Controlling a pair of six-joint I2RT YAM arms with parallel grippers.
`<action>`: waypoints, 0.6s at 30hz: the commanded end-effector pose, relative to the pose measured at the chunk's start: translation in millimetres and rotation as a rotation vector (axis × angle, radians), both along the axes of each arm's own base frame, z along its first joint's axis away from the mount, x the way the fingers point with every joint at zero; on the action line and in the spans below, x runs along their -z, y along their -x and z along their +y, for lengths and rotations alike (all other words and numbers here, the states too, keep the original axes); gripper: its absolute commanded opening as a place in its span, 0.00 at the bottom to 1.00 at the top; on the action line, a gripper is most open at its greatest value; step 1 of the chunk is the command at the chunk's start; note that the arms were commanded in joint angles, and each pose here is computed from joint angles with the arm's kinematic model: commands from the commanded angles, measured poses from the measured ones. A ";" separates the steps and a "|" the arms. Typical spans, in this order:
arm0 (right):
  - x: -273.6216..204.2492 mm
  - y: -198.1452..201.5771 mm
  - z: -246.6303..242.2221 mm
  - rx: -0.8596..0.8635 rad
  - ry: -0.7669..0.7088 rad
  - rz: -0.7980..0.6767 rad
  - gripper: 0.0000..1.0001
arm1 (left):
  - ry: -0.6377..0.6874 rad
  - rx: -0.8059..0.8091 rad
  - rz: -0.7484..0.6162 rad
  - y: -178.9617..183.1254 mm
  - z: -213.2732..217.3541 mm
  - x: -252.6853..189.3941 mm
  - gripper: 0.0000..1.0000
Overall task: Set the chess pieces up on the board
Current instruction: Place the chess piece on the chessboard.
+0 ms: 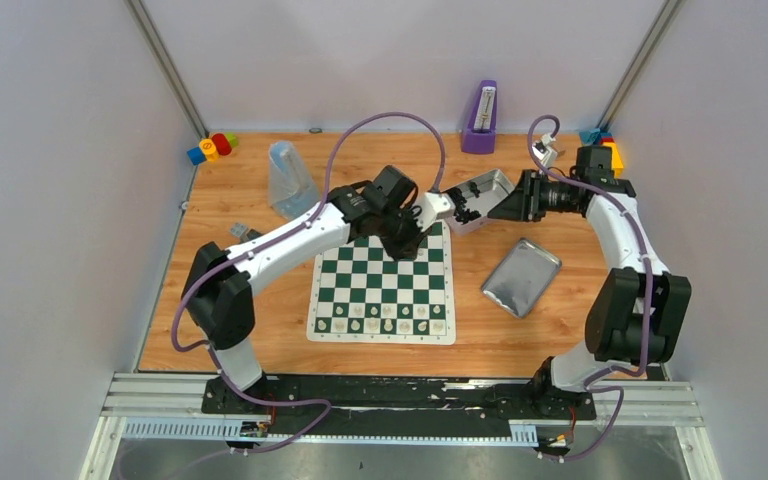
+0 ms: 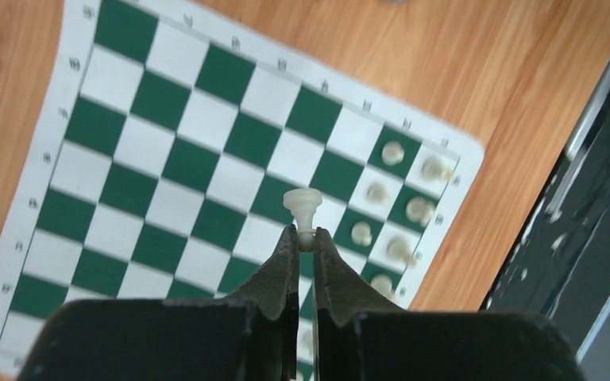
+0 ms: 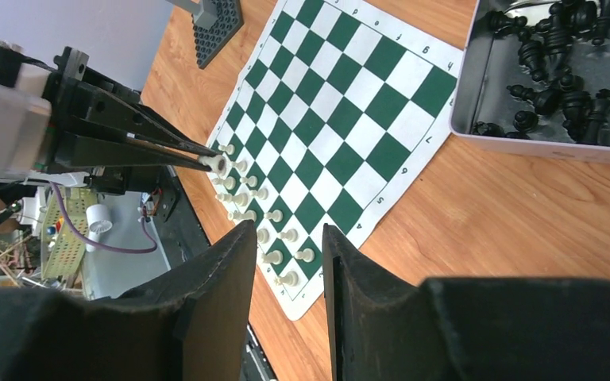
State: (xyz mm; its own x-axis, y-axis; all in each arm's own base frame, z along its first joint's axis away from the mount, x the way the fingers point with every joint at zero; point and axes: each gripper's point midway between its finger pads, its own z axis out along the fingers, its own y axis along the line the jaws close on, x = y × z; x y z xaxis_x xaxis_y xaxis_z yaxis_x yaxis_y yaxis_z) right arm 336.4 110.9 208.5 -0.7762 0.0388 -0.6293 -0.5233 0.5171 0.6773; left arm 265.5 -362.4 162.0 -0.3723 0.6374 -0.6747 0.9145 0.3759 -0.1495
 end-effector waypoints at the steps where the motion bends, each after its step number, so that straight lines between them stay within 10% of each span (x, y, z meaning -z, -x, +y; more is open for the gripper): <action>1: -7.5 7.1 -7.5 -0.017 0.002 -0.092 0.36 | -0.271 0.135 -0.051 24.5 79.7 15.4 0.00; 18: 25.2 24.4 -17.8 0.017 0.105 -0.150 0.35 | -0.661 0.240 0.163 89.8 209.4 74.3 0.00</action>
